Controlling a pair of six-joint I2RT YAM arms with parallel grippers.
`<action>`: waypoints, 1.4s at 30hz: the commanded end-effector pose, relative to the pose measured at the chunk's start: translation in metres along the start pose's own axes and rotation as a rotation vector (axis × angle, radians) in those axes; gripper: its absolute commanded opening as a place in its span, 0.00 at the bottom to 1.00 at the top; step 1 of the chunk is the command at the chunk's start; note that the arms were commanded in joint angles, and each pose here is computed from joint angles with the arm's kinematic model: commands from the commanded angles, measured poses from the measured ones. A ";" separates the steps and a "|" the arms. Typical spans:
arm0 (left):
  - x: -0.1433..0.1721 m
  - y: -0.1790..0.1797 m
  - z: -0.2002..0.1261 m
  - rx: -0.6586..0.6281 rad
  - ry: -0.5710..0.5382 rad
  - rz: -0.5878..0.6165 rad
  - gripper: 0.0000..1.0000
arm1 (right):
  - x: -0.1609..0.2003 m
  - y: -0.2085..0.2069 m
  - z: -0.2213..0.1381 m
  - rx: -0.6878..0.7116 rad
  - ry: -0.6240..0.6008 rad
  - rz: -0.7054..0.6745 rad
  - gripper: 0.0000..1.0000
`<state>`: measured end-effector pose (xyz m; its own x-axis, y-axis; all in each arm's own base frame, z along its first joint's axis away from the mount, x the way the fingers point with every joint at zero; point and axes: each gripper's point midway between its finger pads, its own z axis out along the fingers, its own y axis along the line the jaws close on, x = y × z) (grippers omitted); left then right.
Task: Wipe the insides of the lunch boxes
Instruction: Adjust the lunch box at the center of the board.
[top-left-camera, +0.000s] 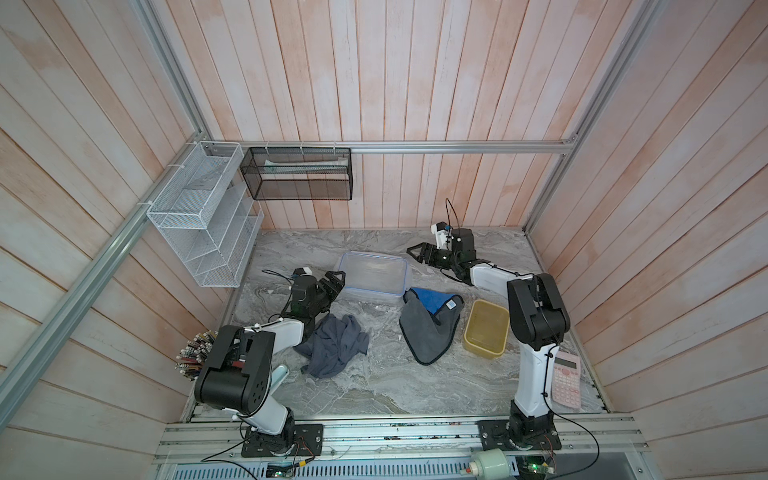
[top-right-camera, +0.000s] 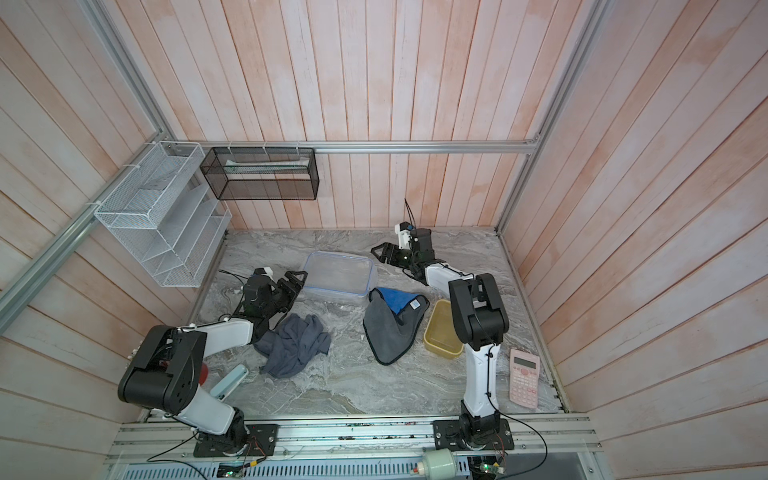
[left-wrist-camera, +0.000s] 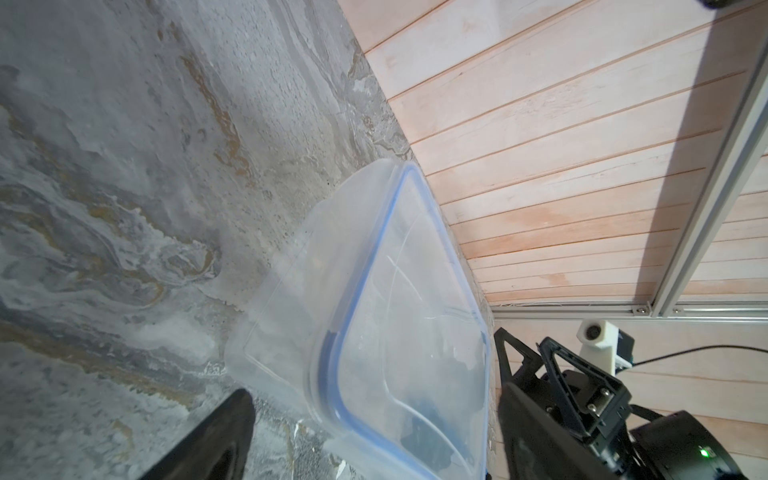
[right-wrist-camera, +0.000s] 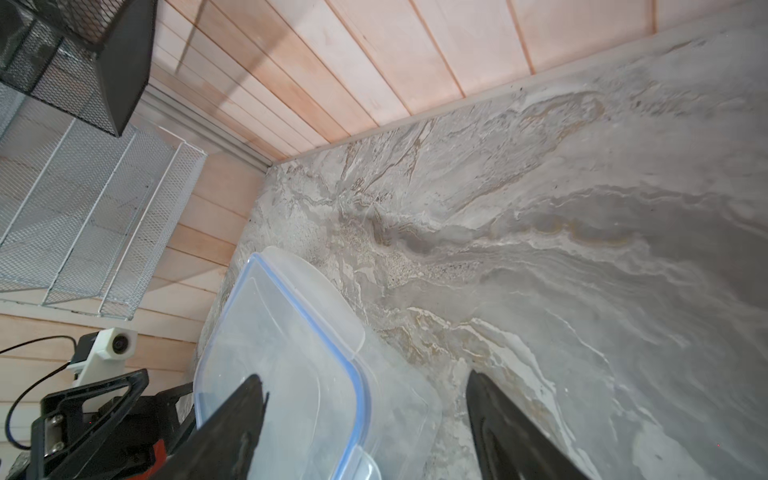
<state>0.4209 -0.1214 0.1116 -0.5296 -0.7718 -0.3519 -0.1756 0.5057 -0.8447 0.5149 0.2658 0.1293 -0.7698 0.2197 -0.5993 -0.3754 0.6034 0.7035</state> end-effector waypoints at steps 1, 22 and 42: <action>0.007 0.013 0.005 -0.043 0.014 -0.028 0.92 | 0.011 0.006 0.010 -0.048 0.060 0.029 0.78; 0.013 0.006 0.032 -0.031 0.104 -0.035 0.92 | 0.041 0.054 0.033 -0.171 0.125 0.086 0.66; -0.028 0.018 0.020 -0.010 0.174 0.096 0.92 | 0.128 0.101 -0.013 -0.197 0.190 0.220 0.64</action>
<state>0.4453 -0.0965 0.0895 -0.6314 -0.7111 -0.3094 -0.2020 0.5360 -0.8197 0.3718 0.3520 0.1158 -0.9256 0.1171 -0.3600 -0.2812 0.4243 0.8608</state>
